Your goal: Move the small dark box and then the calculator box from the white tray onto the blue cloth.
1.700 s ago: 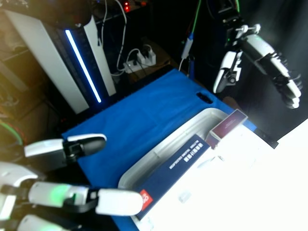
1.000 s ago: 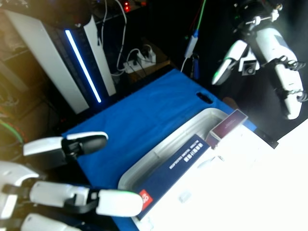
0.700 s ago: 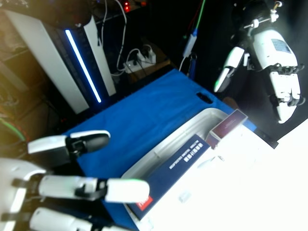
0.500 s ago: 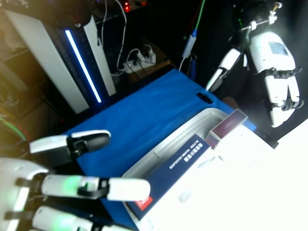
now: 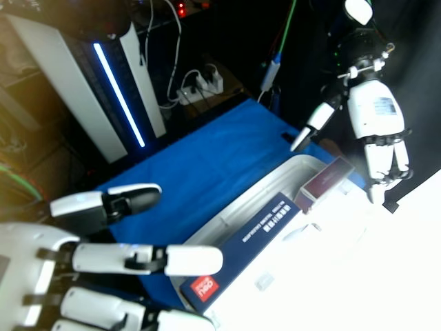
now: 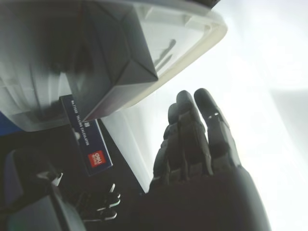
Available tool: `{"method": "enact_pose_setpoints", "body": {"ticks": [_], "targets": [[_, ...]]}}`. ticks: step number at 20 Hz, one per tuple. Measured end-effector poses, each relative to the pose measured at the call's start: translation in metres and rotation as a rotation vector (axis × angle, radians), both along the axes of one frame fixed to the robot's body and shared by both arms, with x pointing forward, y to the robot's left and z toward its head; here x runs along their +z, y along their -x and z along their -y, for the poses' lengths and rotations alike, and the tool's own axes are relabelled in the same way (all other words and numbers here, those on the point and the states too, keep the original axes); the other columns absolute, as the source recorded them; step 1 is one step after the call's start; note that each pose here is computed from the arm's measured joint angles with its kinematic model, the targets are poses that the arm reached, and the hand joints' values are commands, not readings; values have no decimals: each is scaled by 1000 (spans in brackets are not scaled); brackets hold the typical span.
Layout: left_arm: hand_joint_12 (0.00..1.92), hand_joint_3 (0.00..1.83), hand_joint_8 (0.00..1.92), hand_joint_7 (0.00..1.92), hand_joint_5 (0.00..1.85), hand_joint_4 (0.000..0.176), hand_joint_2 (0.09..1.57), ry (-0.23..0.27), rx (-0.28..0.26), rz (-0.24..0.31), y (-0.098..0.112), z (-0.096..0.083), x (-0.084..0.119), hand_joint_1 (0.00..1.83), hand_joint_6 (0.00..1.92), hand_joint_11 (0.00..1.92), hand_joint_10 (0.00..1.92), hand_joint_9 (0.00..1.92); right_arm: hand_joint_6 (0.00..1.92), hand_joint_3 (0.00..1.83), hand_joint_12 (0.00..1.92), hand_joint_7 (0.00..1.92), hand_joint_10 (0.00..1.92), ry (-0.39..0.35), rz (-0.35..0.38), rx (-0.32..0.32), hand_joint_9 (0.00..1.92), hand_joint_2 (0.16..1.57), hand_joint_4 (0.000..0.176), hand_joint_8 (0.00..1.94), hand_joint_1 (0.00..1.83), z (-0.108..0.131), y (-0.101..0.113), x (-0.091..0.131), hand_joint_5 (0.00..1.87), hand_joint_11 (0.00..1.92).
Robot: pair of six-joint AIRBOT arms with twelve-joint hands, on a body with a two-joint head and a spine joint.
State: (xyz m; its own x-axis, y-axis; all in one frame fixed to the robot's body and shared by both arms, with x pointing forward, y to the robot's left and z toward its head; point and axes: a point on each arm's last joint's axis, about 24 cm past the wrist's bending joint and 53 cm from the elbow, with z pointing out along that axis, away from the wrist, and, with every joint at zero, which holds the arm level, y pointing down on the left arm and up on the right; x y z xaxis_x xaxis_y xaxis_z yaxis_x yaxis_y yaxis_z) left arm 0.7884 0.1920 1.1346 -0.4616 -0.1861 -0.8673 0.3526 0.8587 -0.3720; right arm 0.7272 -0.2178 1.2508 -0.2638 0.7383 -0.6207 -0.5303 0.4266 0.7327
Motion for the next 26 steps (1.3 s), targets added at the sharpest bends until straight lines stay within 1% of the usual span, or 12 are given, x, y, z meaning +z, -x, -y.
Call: {"method": "enact_pose_setpoints", "body": {"ticks": [2, 4, 8, 14, 18, 19, 20, 22, 23, 24, 25, 26], "targets": [[777, 3, 4, 274, 47, 58, 688, -10, 2, -6, -1, 1, -6, 681, 8, 0, 2, 277, 0, 0, 696, 59, 12, 0, -1, 1, 54, 719, 176, 1, 630, -1, 0, 0, 0, 0], [791, 4, 2, 306, 106, 21, 751, -8, -5, -13, -1, 8, -10, 697, 3, 0, 6, 298, 0, 1, 643, 33, 2, 2, -1, 7, 36, 727, 176, 4, 632, -3, 1, -1, 0, 0], [794, 6, 6, 438, 294, 0, 865, -10, -5, -15, -2, 9, -12, 734, 8, 46, 10, 391, 0, 0, 521, 38, 1, 0, -2, 6, 18, 714, 176, 2, 621, -3, 0, -1, 0, 0], [656, 2, 12, 741, 614, 0, 1047, -17, 30, -17, -7, -1, -15, 1079, 11, 90, 7, 614, 0, 0, 576, 54, 2, 2, -2, 10, 19, 715, 176, 1, 615, -4, 1, -2, 0, 0], [868, 0, 4, 849, 845, 0, 1045, -18, 39, -30, -8, -1, -23, 1154, 6, 219, 4, 715, 0, 0, 693, 69, 6, 1, -2, 11, 53, 719, 176, 1, 618, -5, 2, -2, 0, 0], [881, 0, 16, 876, 946, 0, 1114, -16, 42, -33, -9, 0, -25, 1144, 780, 209, 10, 722, 0, 0, 765, 73, 7, 1, -2, 12, 67, 721, 176, 1, 614, -5, 2, -2, 0, 0], [893, 0, 9, 870, 915, 0, 1139, -10, 43, -38, -9, 1, -27, 1137, 1022, 206, 7, 721, 0, 0, 833, 77, 7, 0, -2, 14, 81, 720, 176, 1, 608, -6, 2, -2, 0, 0], [854, 0, 3, 864, 894, 0, 1151, -9, 48, -41, -10, 1, -29, 1121, 1103, 230, 6, 733, 0, 0, 1035, 83, 13, -3, -1, 21, 129, 720, 176, 2, 604, -8, 4, -2, 0, 0], [1082, 0, 1334, 673, 924, 0, 1208, -4, 50, -43, -10, 1, -29, 1190, 1133, 141, 4, 734, 0, 1, 1188, 77, 20, 0, 3, 25, 175, 731, 176, 0, 602, -9, 4, -1, 0, 0], [1082, 0, 1334, 673, 924, 0, 1208, 7, 54, -46, -11, 0, -28, 1190, 1133, 141, 4, 734, 0, 1, 1188, 77, 20, -1, 3, 25, 175, 731, 176, 0, 602, -9, 5, -1, 0, 0], [884, 2, 290, 626, 805, 0, 1207, 21, 60, -49, -12, -1, -27, 1046, 1250, 7, 1, 551, 0, 0, 1159, 73, 7, -2, 6, 26, 160, 730, 176, 0, 598, -9, 5, 0, 0, 0], [884, 2, 290, 626, 805, 0, 1207, 33, 68, -50, -13, -3, -26, 1046, 1250, 7, 1, 551, 0, 0, 1159, 73, 7, -1, 6, 26, 160, 730, 176, 0, 598, -9, 5, 0, 0, 0]]}}
